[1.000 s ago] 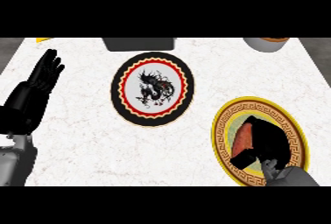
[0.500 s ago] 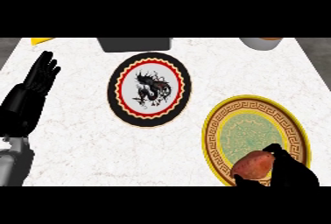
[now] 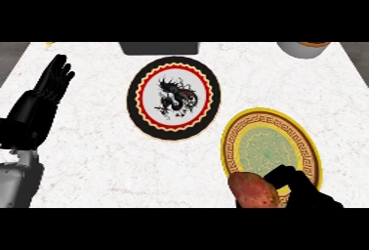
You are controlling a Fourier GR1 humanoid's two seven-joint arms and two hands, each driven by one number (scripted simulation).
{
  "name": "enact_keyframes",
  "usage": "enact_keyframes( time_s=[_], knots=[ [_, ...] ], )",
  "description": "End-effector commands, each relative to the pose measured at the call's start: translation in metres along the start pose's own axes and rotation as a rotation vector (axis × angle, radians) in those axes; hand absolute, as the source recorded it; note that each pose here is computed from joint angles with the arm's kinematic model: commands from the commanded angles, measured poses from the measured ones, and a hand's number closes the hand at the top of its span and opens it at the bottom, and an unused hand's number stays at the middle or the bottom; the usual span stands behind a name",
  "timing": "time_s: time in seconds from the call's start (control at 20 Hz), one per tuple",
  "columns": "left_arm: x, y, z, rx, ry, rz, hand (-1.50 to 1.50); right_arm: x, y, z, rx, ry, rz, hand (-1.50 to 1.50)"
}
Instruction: Pick the sweet potato from the plate and place it in the plate
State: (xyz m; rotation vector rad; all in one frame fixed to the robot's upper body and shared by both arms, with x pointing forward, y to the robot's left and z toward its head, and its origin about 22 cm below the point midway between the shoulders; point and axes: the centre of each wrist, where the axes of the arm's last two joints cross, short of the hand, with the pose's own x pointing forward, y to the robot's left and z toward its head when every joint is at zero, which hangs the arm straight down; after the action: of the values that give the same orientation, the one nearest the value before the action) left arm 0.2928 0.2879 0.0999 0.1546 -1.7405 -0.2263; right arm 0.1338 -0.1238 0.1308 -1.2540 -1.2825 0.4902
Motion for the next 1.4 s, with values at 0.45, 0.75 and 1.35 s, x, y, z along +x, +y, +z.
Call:
enact_keyframes(
  time_s=[0.45, 0.75, 1.35],
  knots=[
    [0.01, -0.006, -0.017, -0.019, -0.032, 0.013, 0.0, 0.108, 0.016, -0.04, -0.012, -0.028, -0.13, 1.5],
    [0.009, -0.015, -0.013, -0.058, -0.029, 0.011, 0.0, 0.134, 0.033, -0.096, 0.035, 0.009, -0.206, 1.5],
    [0.005, -0.026, -0.019, -0.06, -0.026, 0.003, 0.0, 0.158, 0.102, -0.176, 0.087, 0.094, -0.127, 1.5]
  ],
)
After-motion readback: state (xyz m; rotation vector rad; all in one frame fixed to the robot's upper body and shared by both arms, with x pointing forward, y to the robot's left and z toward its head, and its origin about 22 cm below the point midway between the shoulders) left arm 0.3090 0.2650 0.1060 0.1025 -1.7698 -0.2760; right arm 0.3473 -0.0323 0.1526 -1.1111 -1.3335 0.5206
